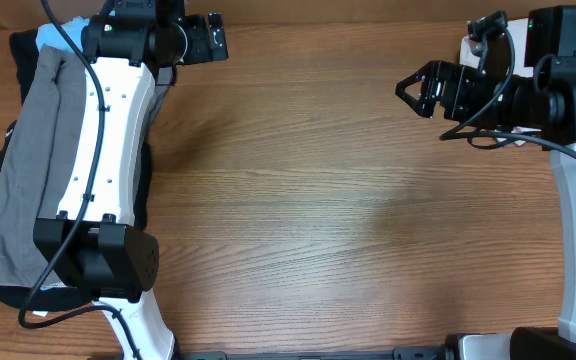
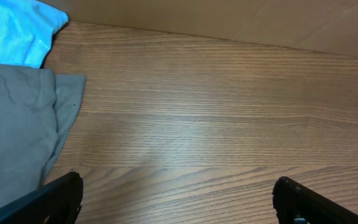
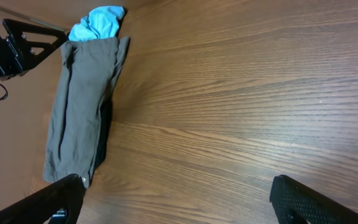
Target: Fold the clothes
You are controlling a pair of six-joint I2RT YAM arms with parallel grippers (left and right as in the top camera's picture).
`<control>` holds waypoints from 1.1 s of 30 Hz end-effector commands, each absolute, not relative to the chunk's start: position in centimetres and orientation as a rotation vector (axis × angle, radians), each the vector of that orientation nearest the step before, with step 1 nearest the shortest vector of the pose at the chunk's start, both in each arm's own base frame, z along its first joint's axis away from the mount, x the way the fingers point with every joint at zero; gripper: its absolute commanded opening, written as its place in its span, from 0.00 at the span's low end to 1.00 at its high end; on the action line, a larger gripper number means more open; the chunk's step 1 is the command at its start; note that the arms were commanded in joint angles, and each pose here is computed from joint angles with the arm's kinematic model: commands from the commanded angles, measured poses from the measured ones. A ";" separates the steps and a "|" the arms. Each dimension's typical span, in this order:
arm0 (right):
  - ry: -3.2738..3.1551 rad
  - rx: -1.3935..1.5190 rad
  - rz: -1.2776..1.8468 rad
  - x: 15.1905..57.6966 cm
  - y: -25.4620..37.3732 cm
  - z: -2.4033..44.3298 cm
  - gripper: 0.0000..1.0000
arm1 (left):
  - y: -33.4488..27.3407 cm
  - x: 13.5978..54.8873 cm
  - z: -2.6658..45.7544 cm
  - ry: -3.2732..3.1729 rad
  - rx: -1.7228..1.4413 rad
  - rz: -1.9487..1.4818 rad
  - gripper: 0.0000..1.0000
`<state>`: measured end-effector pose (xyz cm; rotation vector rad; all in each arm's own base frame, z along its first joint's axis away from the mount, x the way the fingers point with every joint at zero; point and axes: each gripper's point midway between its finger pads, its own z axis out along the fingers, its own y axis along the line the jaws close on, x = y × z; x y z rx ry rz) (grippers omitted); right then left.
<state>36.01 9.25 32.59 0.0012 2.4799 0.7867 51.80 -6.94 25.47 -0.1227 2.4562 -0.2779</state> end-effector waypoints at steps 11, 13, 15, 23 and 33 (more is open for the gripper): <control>2.296 0.018 0.370 41.1 4.6 33.8 1.00 | -7.2 52.0 24.8 2.469 -0.138 -0.273 1.00; 2.232 -0.036 0.348 41.0 4.7 34.6 1.00 | -7.2 52.0 24.8 2.469 -0.138 -0.273 1.00; 2.178 -0.047 0.344 39.7 4.7 34.9 1.00 | -7.2 52.0 24.8 2.469 -0.138 -0.273 1.00; 2.032 -0.048 0.303 33.7 4.0 30.7 1.00 | -7.2 52.0 24.8 2.469 -0.138 -0.273 1.00; 1.839 0.014 0.275 26.2 2.3 21.6 1.00 | -7.2 52.0 24.8 2.469 -0.138 -0.273 1.00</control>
